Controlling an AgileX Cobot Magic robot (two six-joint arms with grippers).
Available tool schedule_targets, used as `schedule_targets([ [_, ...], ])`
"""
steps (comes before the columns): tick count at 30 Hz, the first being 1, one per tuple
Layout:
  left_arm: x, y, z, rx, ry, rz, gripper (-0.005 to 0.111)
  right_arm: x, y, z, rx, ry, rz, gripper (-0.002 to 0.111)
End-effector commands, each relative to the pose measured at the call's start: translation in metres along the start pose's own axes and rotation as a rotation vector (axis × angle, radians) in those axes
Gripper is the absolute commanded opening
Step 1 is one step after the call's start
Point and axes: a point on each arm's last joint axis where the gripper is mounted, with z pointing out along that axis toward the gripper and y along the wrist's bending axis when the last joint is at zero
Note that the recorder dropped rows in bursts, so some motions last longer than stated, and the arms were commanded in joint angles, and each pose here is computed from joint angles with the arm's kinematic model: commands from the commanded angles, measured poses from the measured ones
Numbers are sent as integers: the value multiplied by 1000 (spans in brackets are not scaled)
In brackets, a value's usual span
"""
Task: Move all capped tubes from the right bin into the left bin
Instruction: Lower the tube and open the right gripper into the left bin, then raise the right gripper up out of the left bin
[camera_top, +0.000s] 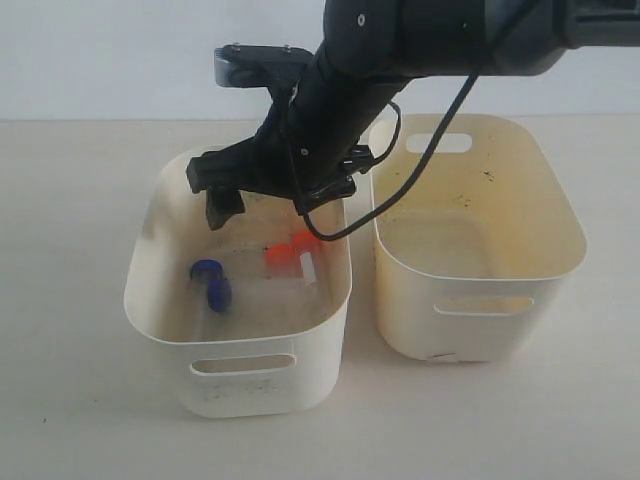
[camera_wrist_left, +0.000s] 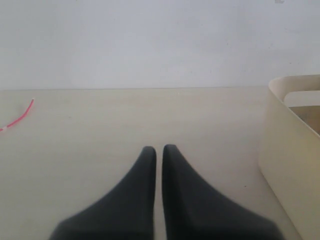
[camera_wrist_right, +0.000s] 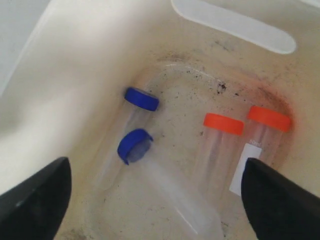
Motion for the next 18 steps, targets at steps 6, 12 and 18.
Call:
schedule_targets([
  [6,-2,0,-1,0,-16,-4,4,0,2,-5,-4,0,-16,79],
  [12,-2,0,-1,0,-16,-4,4,-2,6,-24,-3,-21,-36,38],
  [18,-2,0,-1,0,-16,-4,4,-2,13,-59,-7,-48,-66,1],
])
